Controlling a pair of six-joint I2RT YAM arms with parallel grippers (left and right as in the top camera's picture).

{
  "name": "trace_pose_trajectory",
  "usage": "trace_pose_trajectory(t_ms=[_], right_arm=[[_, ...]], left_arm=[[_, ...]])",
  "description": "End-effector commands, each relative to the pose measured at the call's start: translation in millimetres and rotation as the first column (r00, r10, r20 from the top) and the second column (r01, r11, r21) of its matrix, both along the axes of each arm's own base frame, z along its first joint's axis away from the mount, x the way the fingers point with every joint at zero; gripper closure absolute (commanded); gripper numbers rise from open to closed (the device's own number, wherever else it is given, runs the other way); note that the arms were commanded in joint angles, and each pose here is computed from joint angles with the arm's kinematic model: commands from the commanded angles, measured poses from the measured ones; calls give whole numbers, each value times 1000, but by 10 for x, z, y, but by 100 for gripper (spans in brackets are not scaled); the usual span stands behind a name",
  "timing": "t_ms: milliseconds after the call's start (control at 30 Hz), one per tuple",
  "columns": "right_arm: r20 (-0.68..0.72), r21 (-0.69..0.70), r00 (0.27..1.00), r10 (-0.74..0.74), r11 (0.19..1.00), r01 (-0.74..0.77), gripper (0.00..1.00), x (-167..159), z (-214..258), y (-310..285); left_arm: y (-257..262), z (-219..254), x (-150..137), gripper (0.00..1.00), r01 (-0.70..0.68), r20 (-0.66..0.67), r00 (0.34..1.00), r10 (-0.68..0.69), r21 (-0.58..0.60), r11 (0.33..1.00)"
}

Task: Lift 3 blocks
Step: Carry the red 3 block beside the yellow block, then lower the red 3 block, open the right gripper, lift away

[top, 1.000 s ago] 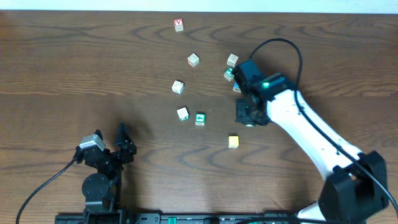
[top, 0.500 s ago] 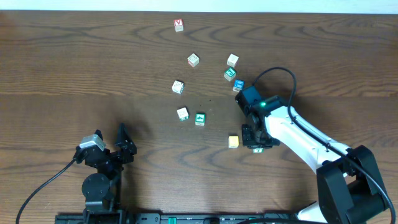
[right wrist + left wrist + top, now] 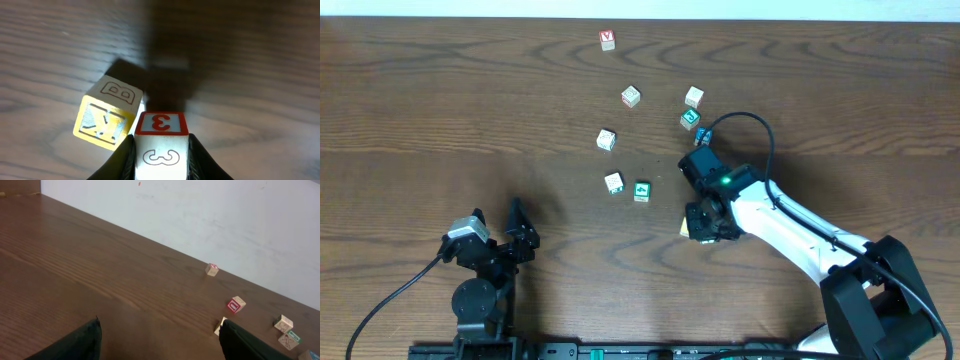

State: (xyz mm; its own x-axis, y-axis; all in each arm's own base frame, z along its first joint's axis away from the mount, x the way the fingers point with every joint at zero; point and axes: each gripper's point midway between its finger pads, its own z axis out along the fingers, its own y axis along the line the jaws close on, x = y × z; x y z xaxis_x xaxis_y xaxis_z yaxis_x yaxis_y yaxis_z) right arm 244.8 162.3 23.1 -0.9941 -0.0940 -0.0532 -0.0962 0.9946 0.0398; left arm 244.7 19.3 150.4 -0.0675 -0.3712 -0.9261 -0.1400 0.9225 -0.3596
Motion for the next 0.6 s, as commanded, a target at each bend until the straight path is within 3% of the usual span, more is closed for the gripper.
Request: trace_pose_trajectory(t_ms=[0,567], right_arm=[[17,11,1000,23,1000,-23,84,22,-1,46],[45,71,998,-50,996,46,84,102,16,188]], left_arm=[[20,-179,-16,24,-11,-60,998,12,14,1000],[20,-180,-16,25,-11,-61,998,12,14,1000]])
